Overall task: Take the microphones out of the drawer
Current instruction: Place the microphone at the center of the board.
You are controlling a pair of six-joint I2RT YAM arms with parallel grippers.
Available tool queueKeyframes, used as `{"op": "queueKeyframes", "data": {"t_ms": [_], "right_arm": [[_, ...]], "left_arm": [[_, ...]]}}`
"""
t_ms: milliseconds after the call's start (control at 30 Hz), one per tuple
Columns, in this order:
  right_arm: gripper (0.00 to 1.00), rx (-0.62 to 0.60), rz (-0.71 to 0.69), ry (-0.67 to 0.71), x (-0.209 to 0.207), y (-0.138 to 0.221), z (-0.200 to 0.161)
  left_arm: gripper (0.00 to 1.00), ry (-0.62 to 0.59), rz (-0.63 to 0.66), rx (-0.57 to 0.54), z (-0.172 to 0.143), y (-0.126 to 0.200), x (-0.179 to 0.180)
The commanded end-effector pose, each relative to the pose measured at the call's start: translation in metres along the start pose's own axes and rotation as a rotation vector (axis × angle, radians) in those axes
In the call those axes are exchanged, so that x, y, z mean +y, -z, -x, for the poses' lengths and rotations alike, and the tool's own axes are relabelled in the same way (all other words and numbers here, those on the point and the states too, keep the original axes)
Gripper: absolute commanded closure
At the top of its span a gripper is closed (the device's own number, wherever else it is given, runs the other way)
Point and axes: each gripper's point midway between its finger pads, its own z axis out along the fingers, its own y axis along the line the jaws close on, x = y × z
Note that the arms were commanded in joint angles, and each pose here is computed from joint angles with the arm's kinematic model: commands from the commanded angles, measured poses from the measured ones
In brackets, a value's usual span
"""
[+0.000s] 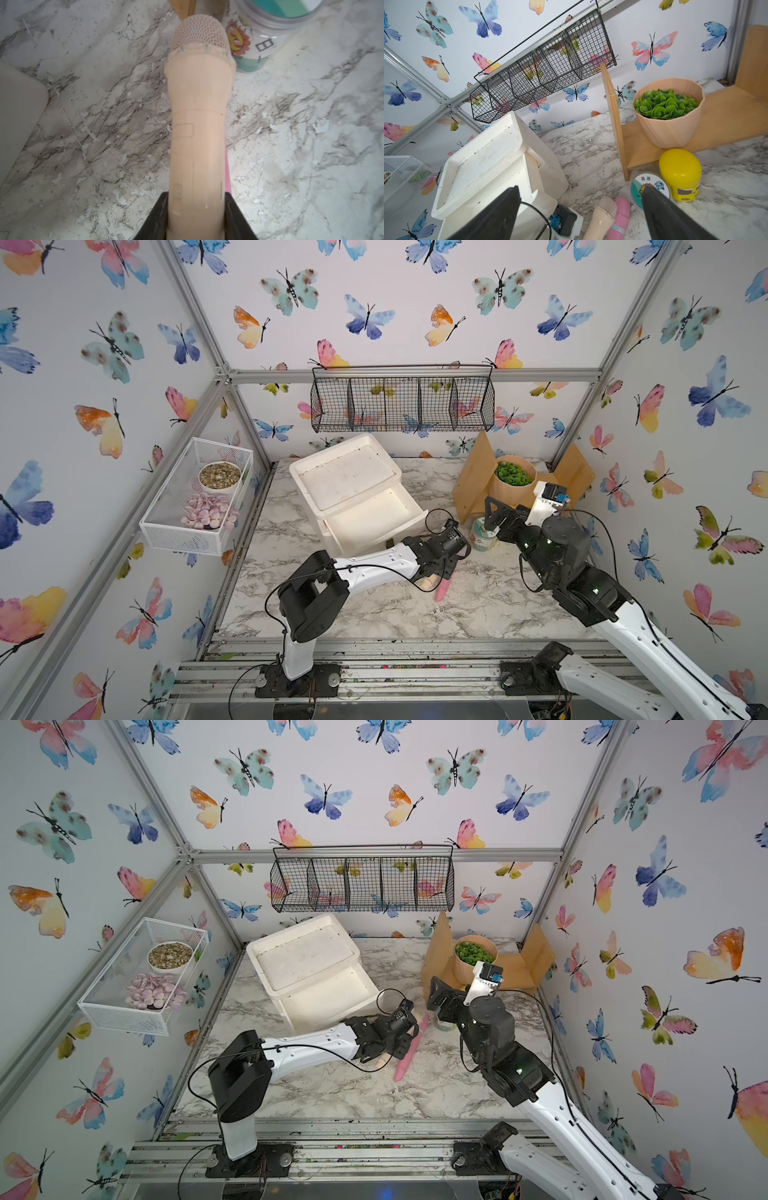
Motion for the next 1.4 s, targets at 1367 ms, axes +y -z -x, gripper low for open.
{"op": "queueKeyframes", "data": {"t_ms": [1367], "right_arm": [[0.02,0.000,-0.037,0.014,-0.009,0.006,0.002]], "left_arm": [[0.39,0.024,0.084,0.043,-0.020,-0.070,0.003]]}}
